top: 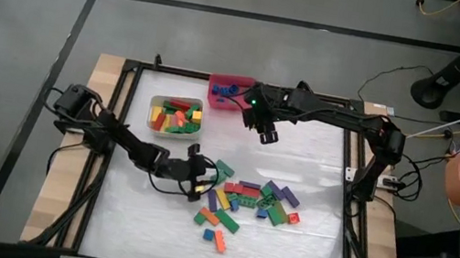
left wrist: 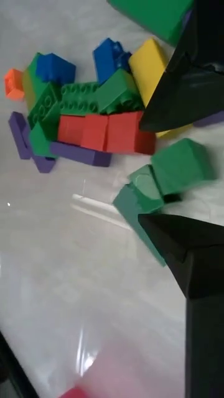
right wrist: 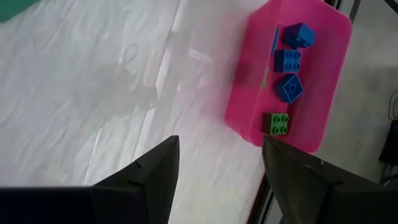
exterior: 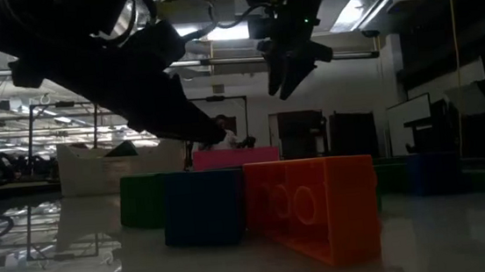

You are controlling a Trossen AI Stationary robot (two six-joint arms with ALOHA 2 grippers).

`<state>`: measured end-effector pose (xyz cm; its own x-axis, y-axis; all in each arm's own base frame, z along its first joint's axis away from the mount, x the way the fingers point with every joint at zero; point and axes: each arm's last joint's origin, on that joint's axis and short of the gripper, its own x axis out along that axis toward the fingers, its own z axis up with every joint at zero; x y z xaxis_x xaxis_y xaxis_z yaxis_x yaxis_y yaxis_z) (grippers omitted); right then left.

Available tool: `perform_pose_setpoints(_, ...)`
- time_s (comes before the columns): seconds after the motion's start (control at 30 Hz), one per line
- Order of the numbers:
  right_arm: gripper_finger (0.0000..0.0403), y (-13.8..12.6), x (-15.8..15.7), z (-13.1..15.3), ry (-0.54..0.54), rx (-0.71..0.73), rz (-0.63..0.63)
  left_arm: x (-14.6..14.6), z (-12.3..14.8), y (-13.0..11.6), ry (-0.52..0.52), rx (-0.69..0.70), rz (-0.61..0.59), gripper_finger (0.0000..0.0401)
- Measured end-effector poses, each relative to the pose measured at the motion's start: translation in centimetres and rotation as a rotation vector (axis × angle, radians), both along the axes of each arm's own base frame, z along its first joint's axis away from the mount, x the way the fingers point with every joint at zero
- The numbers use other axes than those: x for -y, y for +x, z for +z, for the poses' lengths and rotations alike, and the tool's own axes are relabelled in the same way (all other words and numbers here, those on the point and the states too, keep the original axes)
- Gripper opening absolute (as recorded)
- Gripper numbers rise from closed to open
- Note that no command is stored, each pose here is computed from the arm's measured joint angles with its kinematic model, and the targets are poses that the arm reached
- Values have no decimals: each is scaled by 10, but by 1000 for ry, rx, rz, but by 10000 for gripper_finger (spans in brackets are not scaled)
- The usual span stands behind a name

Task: Sort blocks by size
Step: Put the small green wooden block into the red bin

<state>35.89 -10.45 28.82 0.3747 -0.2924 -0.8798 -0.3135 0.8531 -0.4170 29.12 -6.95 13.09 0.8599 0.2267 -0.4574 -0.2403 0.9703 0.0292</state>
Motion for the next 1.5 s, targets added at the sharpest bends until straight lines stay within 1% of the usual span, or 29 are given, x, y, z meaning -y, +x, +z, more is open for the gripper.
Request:
perform_pose_setpoints(0.17,227,-3,-1,2,4,-7,1,8,0,-3,-2,9,20,210)
perform_pose_setpoints(0.37,227,-16,-5,23,-1,39,5,11,-1,-5,2,-2,32,210)
perform_pose_setpoints(0.57,227,-38,-11,52,-20,106,6,11,-5,-4,-26,0,51,210)
perform_pose_setpoints(0.7,227,-54,-16,71,-10,162,40,12,-19,-1,-41,-15,63,210)
perform_pose_setpoints(0.87,227,-76,-22,92,-27,214,41,14,-28,6,-29,-21,64,210)
perform_pose_setpoints(1.03,227,-94,-27,105,-23,241,20,13,-35,13,-10,-42,69,210)
perform_pose_setpoints(1.17,227,-98,-31,106,2,234,39,9,-36,14,-29,-43,95,207)
perform_pose_setpoints(1.27,227,-94,-37,95,31,232,74,8,-36,14,-33,-38,105,183)
perform_pose_setpoints(1.4,227,-84,-42,61,102,228,140,9,-35,13,-27,-42,99,124)
perform_pose_setpoints(1.43,227,-81,-43,51,119,245,160,11,-35,13,-31,-40,98,115)
perform_pose_setpoints(1.5,227,-74,-46,30,148,278,214,11,-33,12,-29,-41,92,114)
